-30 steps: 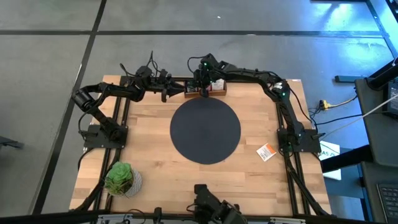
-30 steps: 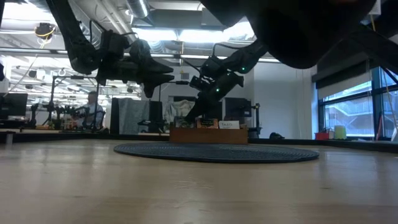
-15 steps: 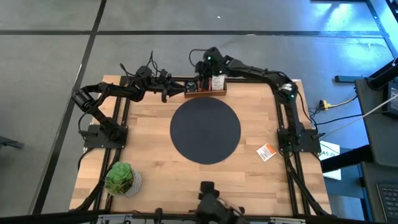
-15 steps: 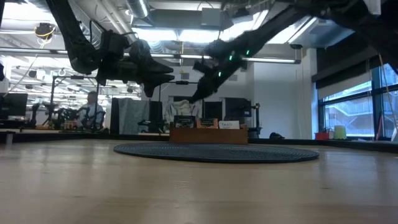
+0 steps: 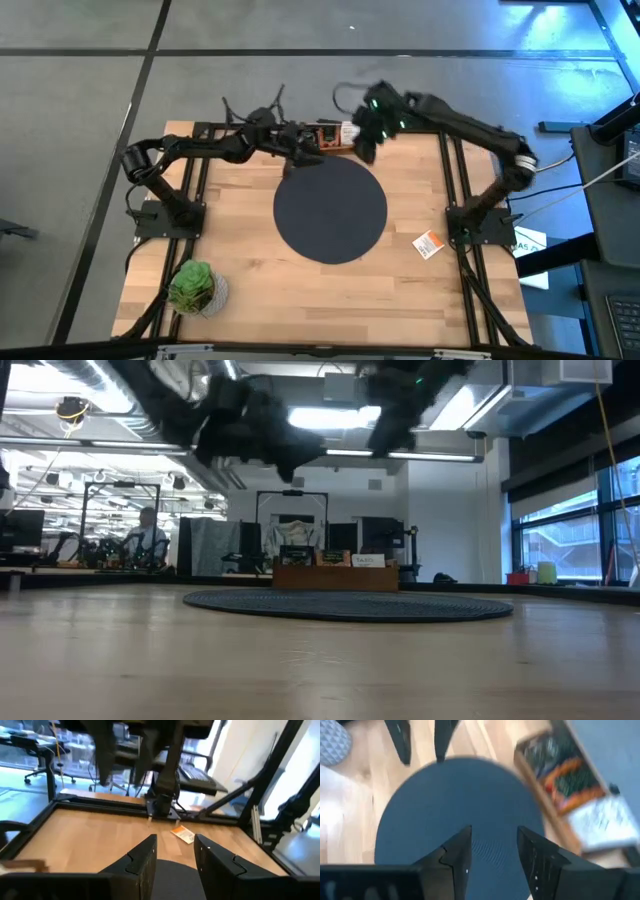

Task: Pick & Place Tea
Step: Put the white tea bag into the right section of the wooden organizer

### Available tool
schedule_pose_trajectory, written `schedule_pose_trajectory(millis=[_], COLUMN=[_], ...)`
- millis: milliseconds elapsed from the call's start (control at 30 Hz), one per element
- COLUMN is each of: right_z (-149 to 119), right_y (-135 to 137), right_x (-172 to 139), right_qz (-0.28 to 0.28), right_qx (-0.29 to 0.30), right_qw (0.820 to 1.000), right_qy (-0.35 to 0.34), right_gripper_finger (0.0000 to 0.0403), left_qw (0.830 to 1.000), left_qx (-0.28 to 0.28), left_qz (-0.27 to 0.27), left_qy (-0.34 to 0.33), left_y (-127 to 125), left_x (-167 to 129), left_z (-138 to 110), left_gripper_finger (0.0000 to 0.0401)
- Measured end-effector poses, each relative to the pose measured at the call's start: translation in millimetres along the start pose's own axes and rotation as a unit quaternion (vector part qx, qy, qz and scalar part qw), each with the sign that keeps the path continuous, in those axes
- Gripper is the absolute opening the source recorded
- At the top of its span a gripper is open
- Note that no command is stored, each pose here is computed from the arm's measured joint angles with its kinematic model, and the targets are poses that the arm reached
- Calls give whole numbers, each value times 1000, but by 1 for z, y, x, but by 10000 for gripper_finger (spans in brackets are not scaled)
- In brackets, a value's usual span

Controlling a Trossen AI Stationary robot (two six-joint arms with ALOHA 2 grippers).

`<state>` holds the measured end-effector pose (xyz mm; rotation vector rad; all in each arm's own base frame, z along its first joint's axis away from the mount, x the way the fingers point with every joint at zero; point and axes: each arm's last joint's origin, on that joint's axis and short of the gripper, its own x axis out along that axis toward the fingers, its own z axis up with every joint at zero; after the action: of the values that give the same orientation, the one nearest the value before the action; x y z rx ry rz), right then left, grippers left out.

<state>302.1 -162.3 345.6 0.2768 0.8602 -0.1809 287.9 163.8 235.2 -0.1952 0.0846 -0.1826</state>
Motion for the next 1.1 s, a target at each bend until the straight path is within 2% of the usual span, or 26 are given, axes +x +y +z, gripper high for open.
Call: schedule_pose_trajectory(millis=[167,267,433,567,667,833,1100], right_z=[-55,-93,-151,-191,-209,-230,-269], right_y=[48,71,93,103,112,124,133], right_x=[-10,-15,-20,-15,-9,1,20], right_qz=[-34,-22,15,29,19,-12,-87], right_qx=[53,102,199,238,234,229,295], right_qw=[998,994,980,969,970,969,934], right_qy=[-2,-13,11,51,65,92,183], right_gripper_finger=[157,157,157,157,157,157,157], left_qw=[999,997,997,997,995,994,995], left_qx=[17,31,18,-11,-20,-34,-54], left_qz=[20,39,13,-2,-14,-1,0], left_qy=[47,64,71,82,93,102,82], left_y=[-25,-46,-72,-82,-88,-94,-90], left_x=[33,52,81,98,110,127,138], left_z=[13,17,14,2,-11,-31,-45], left_gripper_finger=[127,128,128,128,127,127,128])
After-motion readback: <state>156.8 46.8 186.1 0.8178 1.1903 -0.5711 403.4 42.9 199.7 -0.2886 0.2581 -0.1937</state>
